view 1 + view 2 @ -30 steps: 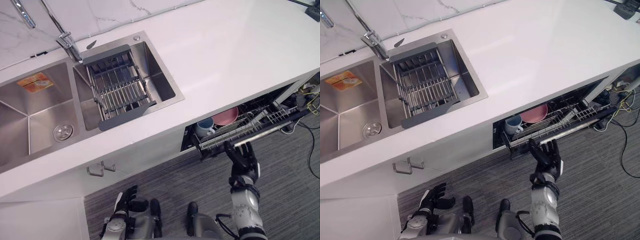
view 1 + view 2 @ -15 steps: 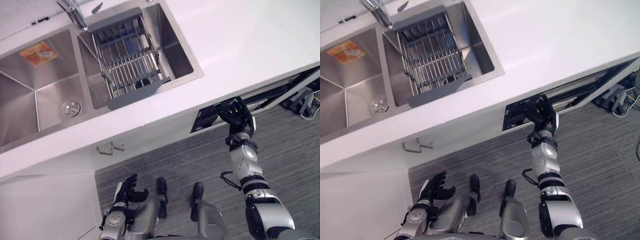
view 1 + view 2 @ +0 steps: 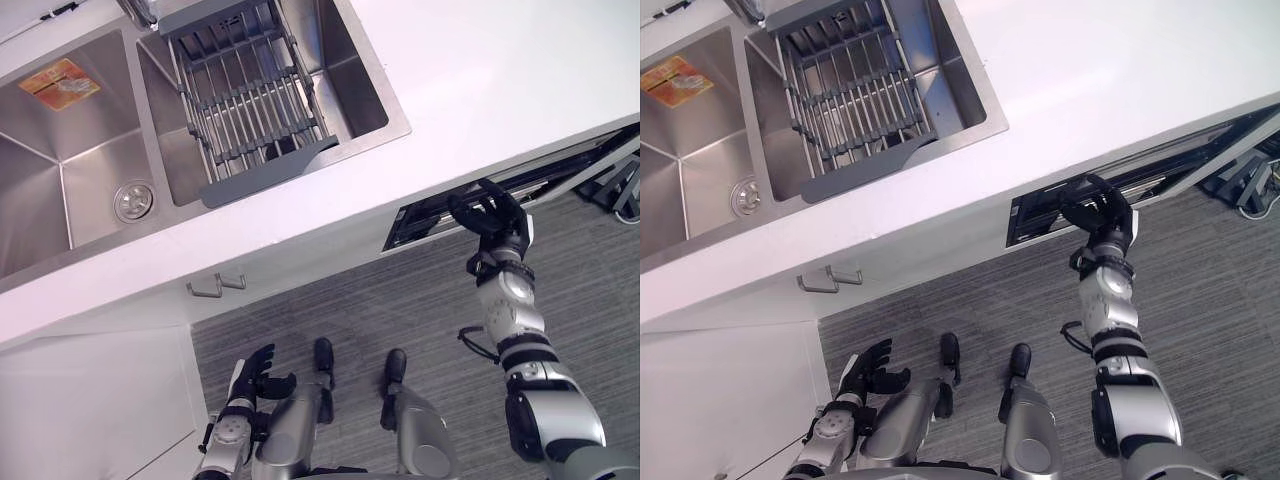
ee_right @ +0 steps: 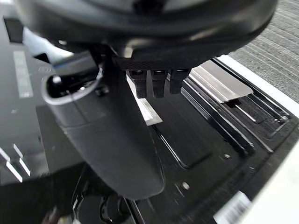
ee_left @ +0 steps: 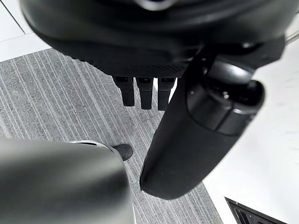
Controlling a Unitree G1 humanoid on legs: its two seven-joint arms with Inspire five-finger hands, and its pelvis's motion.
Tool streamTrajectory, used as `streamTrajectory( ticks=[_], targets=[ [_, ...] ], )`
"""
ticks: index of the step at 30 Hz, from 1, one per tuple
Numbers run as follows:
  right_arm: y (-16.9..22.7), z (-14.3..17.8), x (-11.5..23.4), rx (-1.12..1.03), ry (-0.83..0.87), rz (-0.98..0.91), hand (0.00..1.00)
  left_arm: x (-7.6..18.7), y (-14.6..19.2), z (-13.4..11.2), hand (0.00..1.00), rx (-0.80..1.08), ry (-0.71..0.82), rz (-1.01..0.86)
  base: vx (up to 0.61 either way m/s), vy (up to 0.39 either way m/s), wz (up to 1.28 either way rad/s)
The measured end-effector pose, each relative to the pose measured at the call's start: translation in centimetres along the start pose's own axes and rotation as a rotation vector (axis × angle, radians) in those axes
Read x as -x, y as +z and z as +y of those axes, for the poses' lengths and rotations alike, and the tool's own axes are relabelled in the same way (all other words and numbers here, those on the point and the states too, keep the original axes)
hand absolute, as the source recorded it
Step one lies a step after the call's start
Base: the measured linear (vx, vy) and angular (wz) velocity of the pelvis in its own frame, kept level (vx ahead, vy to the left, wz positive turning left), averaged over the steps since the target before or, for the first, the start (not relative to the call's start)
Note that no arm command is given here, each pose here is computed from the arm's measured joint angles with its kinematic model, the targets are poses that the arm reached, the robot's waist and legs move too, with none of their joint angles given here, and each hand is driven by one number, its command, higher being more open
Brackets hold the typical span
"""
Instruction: Walk over to the sink, pick up the cup, carry it to the dishwasher, place the cup inside the dishwasher, then close the dishwasher door
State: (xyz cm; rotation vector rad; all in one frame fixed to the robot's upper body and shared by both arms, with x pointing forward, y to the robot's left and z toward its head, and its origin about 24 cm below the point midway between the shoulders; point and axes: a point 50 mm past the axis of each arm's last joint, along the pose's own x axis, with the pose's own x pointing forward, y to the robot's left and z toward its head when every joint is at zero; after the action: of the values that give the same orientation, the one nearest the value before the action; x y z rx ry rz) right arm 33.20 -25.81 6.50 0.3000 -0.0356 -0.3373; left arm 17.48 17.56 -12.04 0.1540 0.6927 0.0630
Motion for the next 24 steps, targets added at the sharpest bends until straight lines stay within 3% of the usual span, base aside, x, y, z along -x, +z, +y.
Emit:
streamTrajectory(
  ticks=[6, 11, 17, 20, 24],
  targets=[
    [-6.2, -0.5, 5.1, -0.022, 0.08, 0.18, 0.9, 0.0, -0.3, 0.6, 0.9, 0.012, 0.021, 0.023, 0.03, 0.003, 0.12],
    [-8.5, -2.8, 9.1, 0.004, 0.017, 0.232, 0.9, 0.6, -1.7, 1.7, 0.9, 0.009, 0.05, 0.067, 0.04, 0.006, 0.06],
    [-11.0, -7.7, 13.6, 0.19, -0.124, 0.353, 0.9, 1.5, -3.8, 2.2, 0.9, 0.048, 0.076, 0.14, 0.03, 0.013, 0.05],
    [-13.5, -9.5, 16.3, 0.38, -0.149, 0.505, 0.9, 2.0, -4.8, 2.2, 0.9, 0.06, 0.074, 0.175, -0.01, -0.004, 0.18],
    [-16.3, -10.8, 19.4, 0.445, -0.181, 0.689, 0.9, 2.3, -5.4, 2.3, 0.9, 0.068, 0.079, 0.203, -0.01, -0.004, 0.24]
  ],
)
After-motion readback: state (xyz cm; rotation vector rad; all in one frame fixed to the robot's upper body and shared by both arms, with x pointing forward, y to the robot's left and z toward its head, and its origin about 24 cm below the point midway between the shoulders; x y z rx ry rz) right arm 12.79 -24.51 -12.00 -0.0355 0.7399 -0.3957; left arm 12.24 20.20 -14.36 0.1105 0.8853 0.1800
